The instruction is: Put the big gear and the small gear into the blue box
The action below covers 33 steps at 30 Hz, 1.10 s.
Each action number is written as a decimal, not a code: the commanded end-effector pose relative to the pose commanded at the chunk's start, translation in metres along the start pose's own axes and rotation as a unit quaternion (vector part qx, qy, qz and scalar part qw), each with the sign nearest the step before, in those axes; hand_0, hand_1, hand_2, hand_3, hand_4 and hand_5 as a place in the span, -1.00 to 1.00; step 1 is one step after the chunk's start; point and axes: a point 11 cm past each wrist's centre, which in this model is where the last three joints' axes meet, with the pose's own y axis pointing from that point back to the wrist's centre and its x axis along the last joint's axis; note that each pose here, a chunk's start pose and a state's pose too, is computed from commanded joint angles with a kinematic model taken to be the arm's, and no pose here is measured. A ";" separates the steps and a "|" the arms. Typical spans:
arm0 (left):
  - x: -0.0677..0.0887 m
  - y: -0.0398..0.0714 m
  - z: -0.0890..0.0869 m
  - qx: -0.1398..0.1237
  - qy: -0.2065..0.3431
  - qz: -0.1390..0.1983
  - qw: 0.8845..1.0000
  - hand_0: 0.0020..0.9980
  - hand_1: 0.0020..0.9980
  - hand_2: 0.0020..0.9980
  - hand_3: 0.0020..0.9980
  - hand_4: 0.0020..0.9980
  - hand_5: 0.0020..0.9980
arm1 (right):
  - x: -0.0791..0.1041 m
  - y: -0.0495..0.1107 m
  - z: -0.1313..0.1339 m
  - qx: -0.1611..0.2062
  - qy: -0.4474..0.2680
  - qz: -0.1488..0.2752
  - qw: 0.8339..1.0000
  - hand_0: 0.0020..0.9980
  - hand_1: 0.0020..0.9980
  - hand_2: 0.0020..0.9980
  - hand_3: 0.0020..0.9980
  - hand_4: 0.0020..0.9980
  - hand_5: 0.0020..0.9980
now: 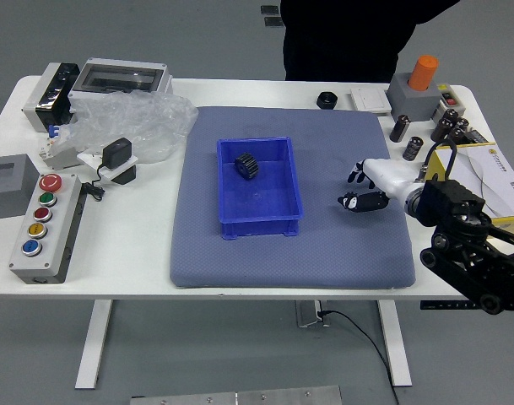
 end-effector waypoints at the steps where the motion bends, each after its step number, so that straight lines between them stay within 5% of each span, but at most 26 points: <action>1: 0.000 0.000 0.000 0.000 0.000 0.000 1.000 0.68 0.61 0.62 0.69 0.33 -0.49 | -0.001 0.000 0.001 -0.001 0.002 -0.001 1.000 0.22 0.10 0.32 0.33 0.52 0.09; 32: -0.004 -0.001 -0.003 0.002 0.002 -0.004 1.000 0.68 0.61 0.62 0.69 0.33 -0.50 | -0.033 -0.004 -0.014 -0.006 0.039 -0.012 0.999 0.00 -0.11 0.15 0.28 0.34 -0.04; 33: -0.004 -0.001 -0.002 0.002 0.002 -0.004 1.000 0.68 0.61 0.62 0.69 0.33 -0.50 | -0.033 -0.004 -0.014 -0.007 0.040 -0.011 0.999 0.05 -0.13 0.11 0.28 0.16 -0.14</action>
